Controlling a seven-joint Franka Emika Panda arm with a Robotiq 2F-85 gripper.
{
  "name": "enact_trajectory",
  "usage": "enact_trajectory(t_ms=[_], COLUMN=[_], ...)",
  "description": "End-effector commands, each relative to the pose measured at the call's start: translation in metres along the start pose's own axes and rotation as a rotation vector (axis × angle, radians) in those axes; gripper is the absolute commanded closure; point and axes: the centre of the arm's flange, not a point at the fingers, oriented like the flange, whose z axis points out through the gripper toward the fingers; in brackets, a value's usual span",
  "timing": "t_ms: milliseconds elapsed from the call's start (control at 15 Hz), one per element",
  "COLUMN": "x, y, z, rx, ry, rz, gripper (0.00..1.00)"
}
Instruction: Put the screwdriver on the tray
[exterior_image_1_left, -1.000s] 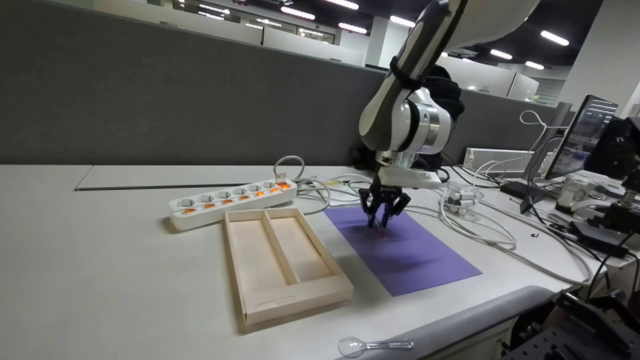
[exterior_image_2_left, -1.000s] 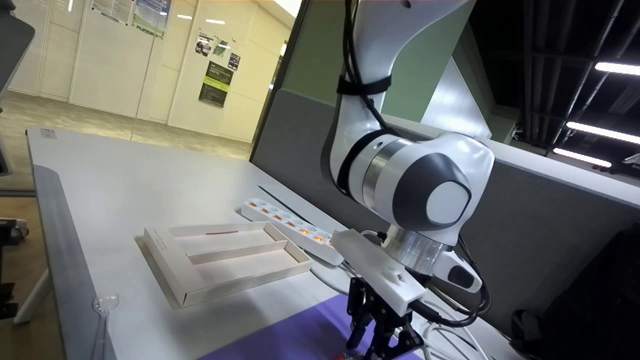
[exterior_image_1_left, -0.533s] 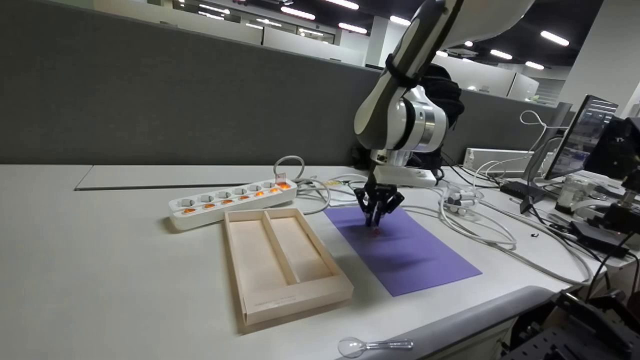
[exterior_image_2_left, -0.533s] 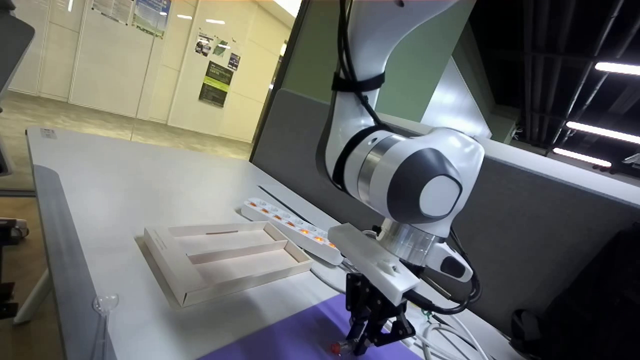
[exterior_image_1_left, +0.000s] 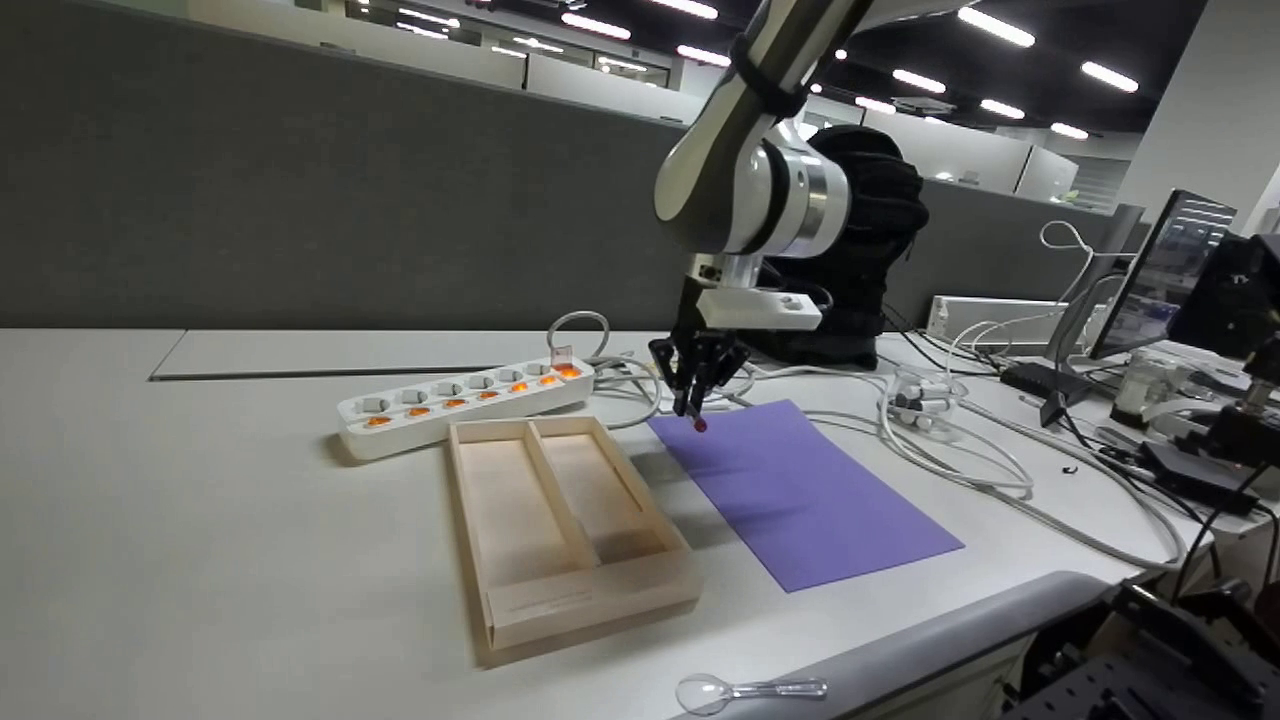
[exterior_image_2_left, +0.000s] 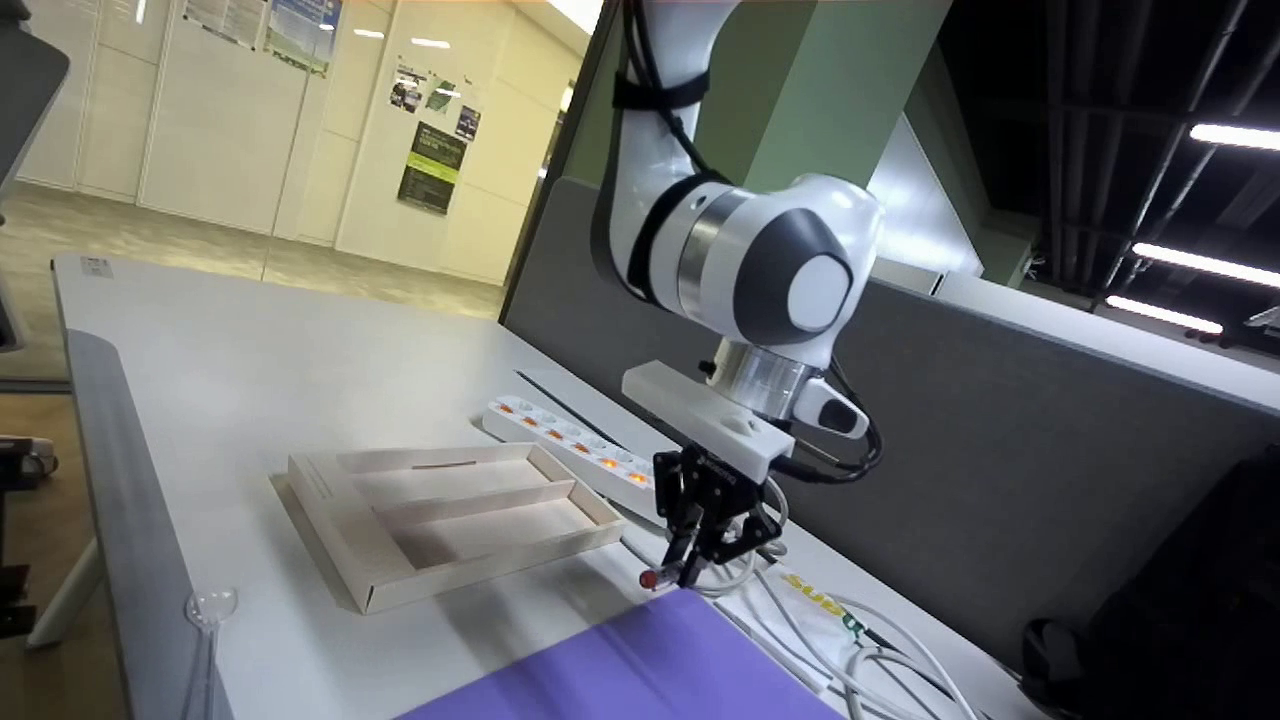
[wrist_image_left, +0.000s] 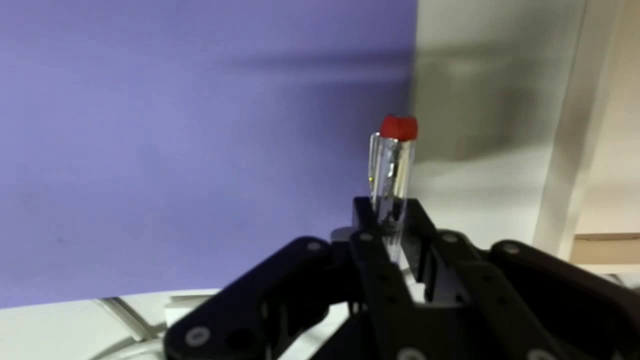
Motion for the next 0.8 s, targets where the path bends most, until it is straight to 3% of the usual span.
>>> enact_trajectory(t_ms=[0,467,733], x=[0.000,-0.012,-0.014], y=[-0.025,-0.066,-0.082], z=[-0.017,-0.012,-0.008], rx=[0.019,0.075,0.074], ry=[-0.024,-0.100,-0.076], rz=[-0.099,-0.274,-0.333], gripper=[0.95,0.95,0.95])
